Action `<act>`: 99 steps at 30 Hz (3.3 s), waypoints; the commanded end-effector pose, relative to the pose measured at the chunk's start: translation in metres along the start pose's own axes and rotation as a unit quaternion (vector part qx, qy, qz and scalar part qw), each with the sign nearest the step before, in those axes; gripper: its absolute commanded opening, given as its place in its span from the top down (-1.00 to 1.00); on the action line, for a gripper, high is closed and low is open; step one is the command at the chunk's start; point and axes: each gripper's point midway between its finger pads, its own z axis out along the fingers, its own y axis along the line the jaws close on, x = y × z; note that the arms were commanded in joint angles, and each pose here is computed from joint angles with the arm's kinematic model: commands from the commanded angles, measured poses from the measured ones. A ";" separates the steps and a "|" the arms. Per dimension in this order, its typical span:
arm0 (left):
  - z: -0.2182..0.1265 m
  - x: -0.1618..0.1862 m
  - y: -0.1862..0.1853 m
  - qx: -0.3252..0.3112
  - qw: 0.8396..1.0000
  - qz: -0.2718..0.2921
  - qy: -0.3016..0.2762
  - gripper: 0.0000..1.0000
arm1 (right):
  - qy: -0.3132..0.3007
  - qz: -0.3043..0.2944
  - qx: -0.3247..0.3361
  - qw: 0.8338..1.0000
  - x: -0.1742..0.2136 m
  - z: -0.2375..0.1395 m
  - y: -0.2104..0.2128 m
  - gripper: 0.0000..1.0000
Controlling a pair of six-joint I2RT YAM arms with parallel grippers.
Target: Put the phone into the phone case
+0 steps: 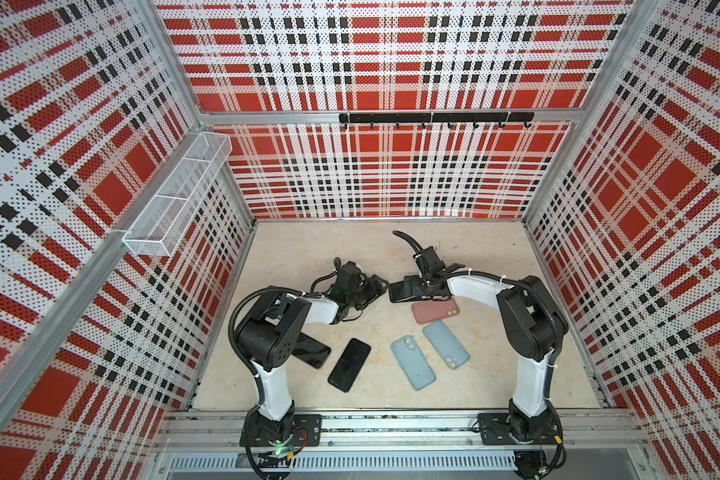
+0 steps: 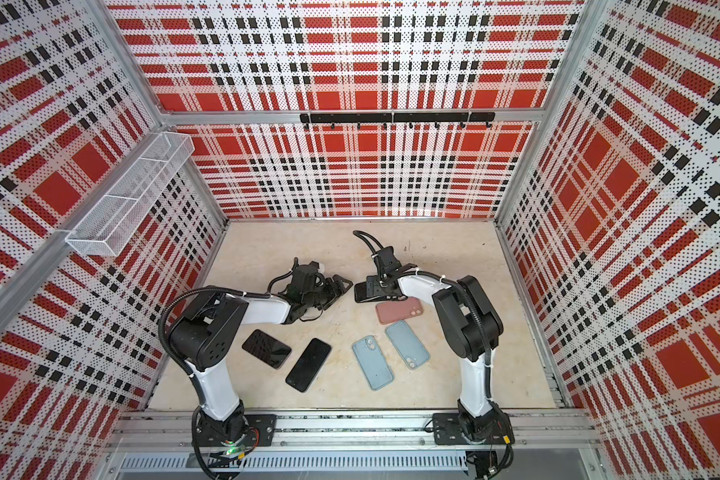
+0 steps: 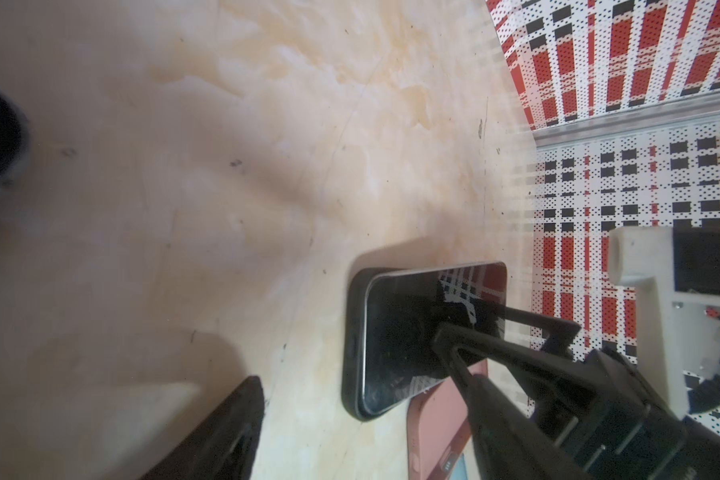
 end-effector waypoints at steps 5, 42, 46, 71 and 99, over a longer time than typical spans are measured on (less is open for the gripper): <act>-0.001 0.000 -0.010 0.006 1.000 0.001 -0.001 -0.58 | -0.033 -0.019 0.023 0.999 -0.017 -0.026 -0.013 -0.99; 0.033 0.020 0.025 -0.122 0.991 0.039 0.039 0.17 | 0.033 0.029 -0.109 0.993 0.014 -0.002 0.003 -0.08; 0.033 0.021 0.026 -0.123 0.991 0.036 0.040 0.21 | 0.028 0.022 -0.112 0.993 0.013 -0.007 0.008 -0.09; -0.018 -0.030 0.051 -0.144 0.989 0.013 -0.033 0.11 | 0.024 -0.028 -0.114 0.993 -0.009 -0.010 0.046 -0.41; 0.010 -0.010 0.084 -0.339 0.914 0.211 0.071 0.11 | 0.019 -0.009 -0.102 0.995 -0.007 -0.005 0.039 -0.50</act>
